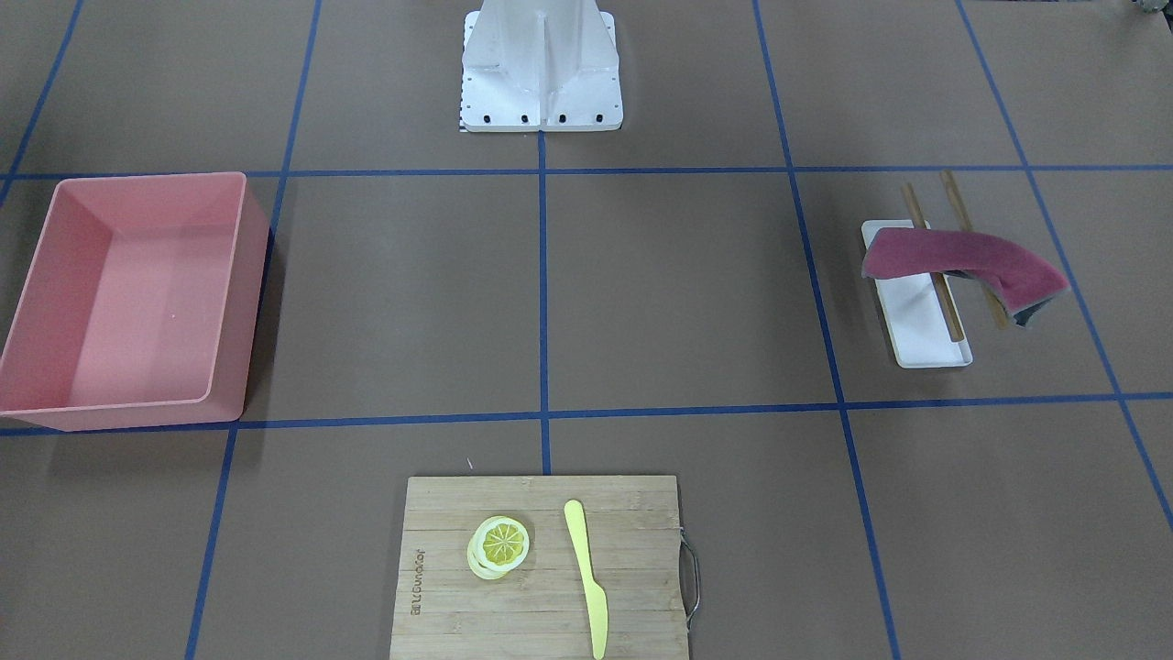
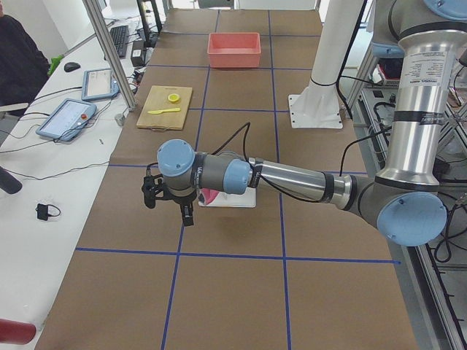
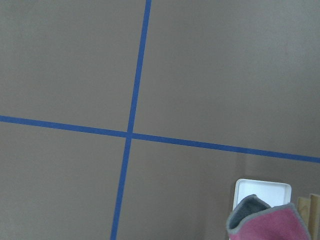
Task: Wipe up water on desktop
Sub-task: 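Reach the left gripper to the pink cloth on the white tray and grasp it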
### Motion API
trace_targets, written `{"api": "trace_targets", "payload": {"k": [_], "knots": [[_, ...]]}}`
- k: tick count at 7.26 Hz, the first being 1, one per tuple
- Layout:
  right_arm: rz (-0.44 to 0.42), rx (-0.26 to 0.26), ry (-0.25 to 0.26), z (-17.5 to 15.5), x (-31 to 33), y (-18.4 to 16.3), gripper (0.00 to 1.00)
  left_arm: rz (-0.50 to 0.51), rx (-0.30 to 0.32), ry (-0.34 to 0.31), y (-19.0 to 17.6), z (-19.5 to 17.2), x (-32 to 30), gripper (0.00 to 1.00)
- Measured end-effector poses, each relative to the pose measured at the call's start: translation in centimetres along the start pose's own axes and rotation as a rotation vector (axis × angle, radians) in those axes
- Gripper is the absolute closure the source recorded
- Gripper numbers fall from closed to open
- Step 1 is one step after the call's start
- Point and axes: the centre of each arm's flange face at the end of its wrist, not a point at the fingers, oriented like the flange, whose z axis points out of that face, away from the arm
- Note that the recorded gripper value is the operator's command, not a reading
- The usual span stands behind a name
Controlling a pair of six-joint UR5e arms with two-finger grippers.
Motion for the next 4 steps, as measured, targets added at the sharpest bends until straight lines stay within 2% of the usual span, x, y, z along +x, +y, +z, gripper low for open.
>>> {"api": "trace_targets", "payload": {"k": [2, 4], "knots": [[-0.008, -0.005, -0.002, 0.3, -0.4, -0.1, 0.00, -0.113, 0.012, 0.056, 1.8, 3.6, 1.5, 0.02], [-0.013, -0.004, -0.002, 0.2, -0.7, -0.2, 0.00, -0.184, 0.029, 0.112, 4.0, 7.9, 3.9, 0.02]]}}
